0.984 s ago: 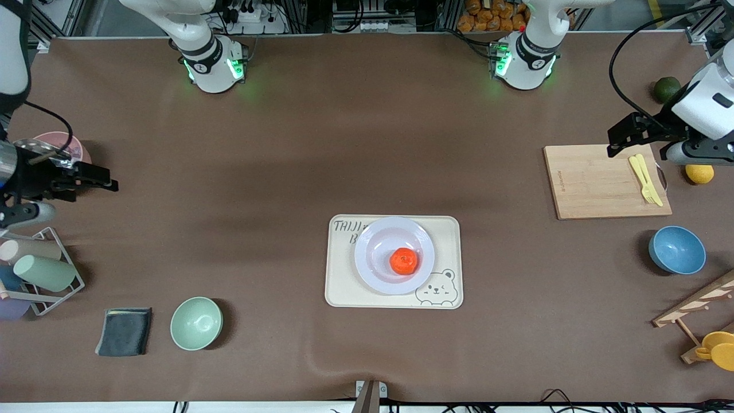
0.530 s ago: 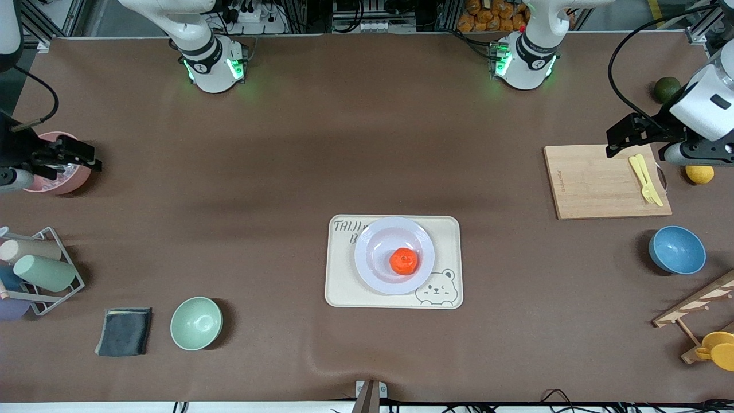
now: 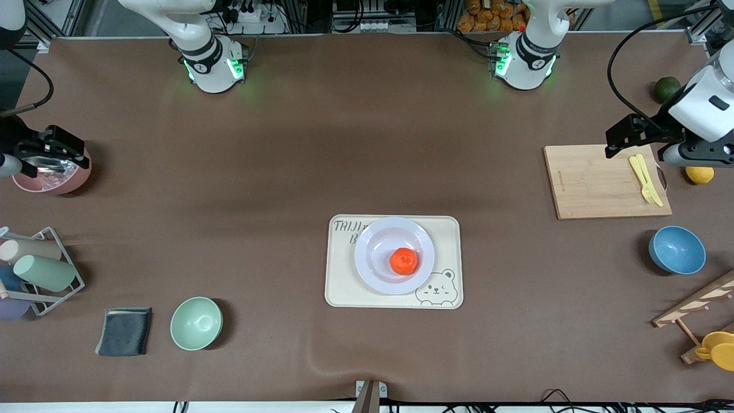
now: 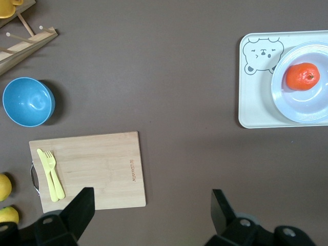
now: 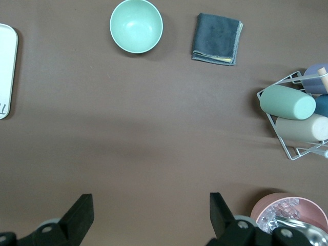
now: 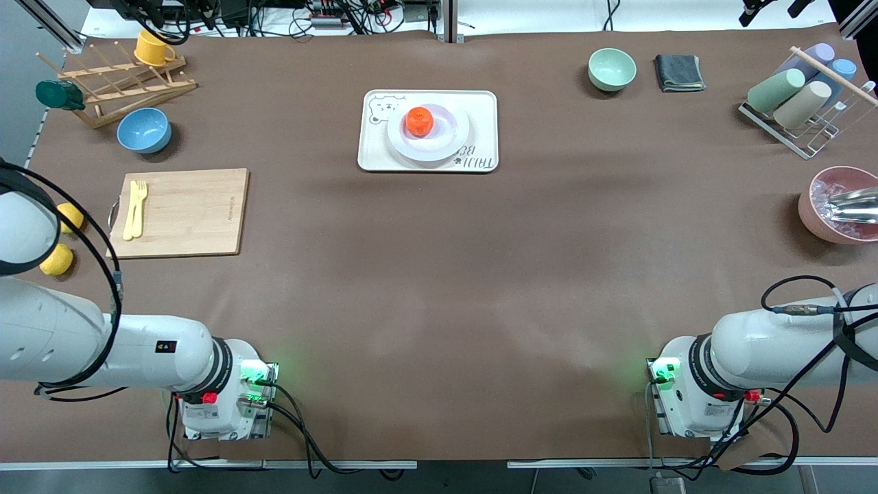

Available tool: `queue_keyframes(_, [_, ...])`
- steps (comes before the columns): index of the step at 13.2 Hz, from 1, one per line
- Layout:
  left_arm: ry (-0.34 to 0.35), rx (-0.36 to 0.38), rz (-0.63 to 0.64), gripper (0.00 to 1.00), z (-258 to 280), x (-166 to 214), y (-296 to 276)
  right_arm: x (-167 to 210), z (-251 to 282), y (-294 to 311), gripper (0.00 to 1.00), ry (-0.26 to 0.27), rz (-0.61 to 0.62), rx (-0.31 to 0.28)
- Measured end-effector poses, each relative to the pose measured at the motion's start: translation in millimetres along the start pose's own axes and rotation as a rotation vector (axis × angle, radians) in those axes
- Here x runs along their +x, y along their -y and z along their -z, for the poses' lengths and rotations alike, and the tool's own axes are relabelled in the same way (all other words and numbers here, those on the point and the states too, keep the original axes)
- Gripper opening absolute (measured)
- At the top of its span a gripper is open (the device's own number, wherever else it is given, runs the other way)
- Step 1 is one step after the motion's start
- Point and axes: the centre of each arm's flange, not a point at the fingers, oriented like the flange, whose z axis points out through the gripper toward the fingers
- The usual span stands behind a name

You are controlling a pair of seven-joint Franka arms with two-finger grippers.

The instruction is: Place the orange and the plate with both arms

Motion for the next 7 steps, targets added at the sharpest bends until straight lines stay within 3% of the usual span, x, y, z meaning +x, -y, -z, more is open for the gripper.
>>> queue_keyframes(7, [0.009,0.000,0.000,1.00,-2.2,0.2,0.0,3.2,-2.5,5.6,1.00,0.007,0.010,-0.002])
